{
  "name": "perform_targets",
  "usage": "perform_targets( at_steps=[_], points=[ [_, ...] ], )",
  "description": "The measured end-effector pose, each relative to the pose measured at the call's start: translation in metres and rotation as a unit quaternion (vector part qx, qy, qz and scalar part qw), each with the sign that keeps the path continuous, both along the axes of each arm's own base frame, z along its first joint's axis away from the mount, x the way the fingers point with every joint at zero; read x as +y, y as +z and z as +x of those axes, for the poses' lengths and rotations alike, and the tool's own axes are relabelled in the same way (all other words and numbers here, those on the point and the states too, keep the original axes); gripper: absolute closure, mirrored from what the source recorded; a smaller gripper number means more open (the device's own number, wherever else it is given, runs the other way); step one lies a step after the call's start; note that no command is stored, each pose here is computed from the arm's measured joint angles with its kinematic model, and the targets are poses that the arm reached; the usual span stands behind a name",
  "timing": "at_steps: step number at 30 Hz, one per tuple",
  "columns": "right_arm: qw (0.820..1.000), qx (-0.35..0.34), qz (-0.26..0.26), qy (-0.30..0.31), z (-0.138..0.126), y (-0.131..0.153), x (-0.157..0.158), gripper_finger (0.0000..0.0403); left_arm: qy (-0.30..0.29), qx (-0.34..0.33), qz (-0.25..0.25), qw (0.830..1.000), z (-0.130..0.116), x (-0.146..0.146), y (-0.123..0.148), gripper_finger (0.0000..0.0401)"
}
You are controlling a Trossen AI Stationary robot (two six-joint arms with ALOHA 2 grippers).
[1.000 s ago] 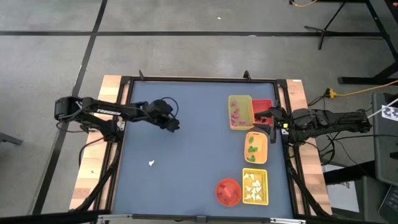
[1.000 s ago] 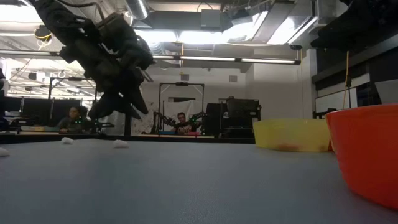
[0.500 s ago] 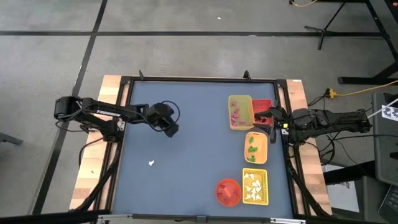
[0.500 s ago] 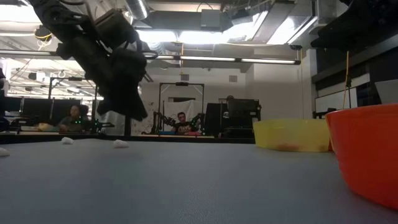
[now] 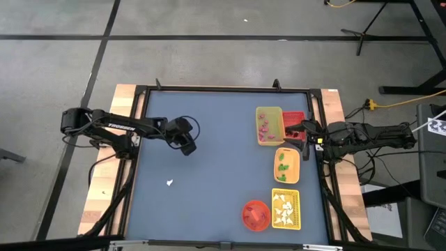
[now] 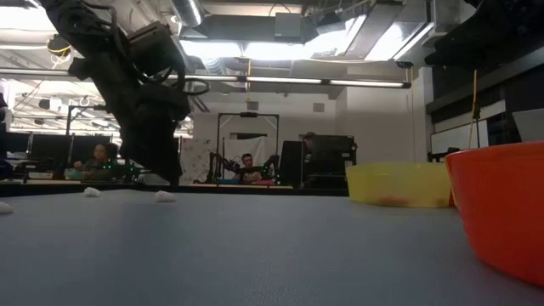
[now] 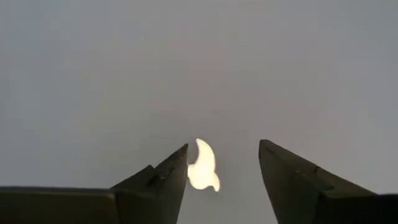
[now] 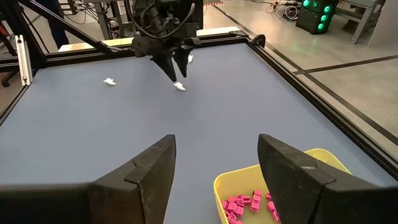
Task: Sort Halloween decoration
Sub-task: Put the white ghost toy into the yellow box
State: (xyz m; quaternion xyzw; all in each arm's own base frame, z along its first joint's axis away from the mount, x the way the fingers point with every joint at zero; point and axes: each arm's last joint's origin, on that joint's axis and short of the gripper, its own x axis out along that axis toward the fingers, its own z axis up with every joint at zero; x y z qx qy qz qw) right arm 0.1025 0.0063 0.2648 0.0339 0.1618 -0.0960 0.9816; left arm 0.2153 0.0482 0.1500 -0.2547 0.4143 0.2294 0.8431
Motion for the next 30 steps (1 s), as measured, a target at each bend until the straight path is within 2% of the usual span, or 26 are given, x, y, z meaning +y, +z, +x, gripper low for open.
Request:
perform_targets(
  at_steps=[4, 12, 18, 30],
  points=[
    [1.000, 0.000, 0.000, 0.000, 0.000, 0.000, 0.000, 0.0178, 0.003, 0.020, 0.023, 1.000, 0.001, -0.001, -0.006, 0.0215],
    [1.000, 0.001, 0.000, 0.000, 0.000, 0.000, 0.000, 0.0178, -0.060, 0.063, 0.040, 0.995, 0.008, -0.013, -0.022, 0.0215],
    [1.000, 0.001, 0.000, 0.000, 0.000, 0.000, 0.000, 0.0178, -0.058, 0.085, 0.061, 0.993, 0.010, -0.017, -0.029, 0.0216],
    [1.000, 0.001, 0.000, 0.000, 0.000, 0.000, 0.000, 0.0178, -0.057, 0.088, 0.063, 0.993, 0.010, -0.017, -0.030, 0.0279]
  ],
)
